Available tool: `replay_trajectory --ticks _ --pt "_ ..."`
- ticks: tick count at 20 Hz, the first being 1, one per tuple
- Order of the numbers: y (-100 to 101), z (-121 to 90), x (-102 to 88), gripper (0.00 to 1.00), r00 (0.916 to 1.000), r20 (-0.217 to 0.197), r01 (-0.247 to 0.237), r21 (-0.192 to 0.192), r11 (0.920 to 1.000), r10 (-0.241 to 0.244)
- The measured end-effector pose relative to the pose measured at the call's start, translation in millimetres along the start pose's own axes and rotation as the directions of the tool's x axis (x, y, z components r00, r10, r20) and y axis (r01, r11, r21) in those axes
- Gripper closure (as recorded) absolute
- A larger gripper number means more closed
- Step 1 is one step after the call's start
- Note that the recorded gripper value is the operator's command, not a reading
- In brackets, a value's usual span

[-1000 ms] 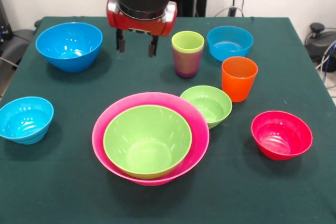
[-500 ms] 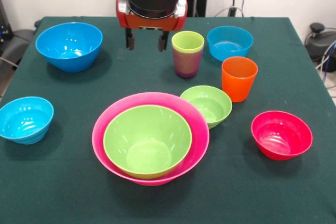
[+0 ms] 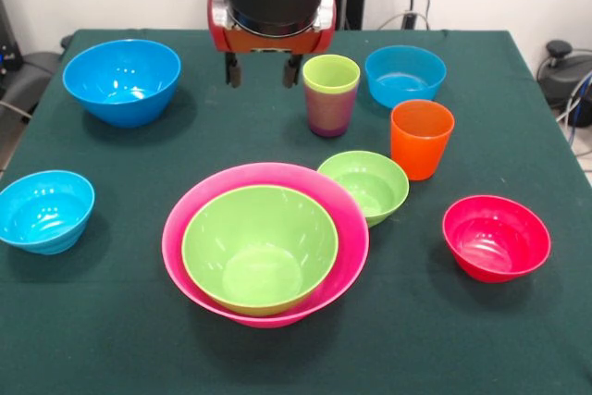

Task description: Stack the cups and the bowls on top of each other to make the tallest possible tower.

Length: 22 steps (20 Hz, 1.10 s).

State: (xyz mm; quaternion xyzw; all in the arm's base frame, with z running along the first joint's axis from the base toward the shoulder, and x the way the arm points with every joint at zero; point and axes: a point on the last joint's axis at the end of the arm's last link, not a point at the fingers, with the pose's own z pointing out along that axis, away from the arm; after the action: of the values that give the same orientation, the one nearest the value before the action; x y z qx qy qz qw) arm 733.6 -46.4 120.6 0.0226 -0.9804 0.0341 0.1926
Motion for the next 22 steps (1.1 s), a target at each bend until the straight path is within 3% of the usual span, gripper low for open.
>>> replay_trajectory --ticks 4,8,10,14,15,18,19,21,22 --pt "-5.0 -0.4 -8.2 0.00 0.9995 -0.018 0.026 0.019 0.9995 -0.026" --pt "-4.8 -0.6 -15.8 0.00 0.9965 -0.021 0.082 0.027 0.9963 -0.081" --pt "-2.4 -0.1 -20.2 0.00 0.9904 -0.026 0.136 0.027 0.9903 -0.136" --pt "1.7 1.2 -26.8 0.00 0.9729 -0.043 0.229 0.034 0.9729 -0.227" --pt "3.4 1.1 -29.3 0.00 0.9631 -0.053 0.266 0.038 0.9633 -0.264" --pt "6.2 -0.1 -32.0 0.00 0.9483 -0.073 0.312 0.041 0.9491 -0.309" --pt "8.3 -1.7 -33.2 0.00 0.9390 -0.086 0.337 0.038 0.9407 -0.333" --pt "10.7 -4.0 -34.4 0.00 0.9291 -0.097 0.362 0.035 0.9317 -0.357" --pt "13.7 -6.6 -35.7 0.00 0.9192 -0.103 0.385 0.029 0.9226 -0.380"
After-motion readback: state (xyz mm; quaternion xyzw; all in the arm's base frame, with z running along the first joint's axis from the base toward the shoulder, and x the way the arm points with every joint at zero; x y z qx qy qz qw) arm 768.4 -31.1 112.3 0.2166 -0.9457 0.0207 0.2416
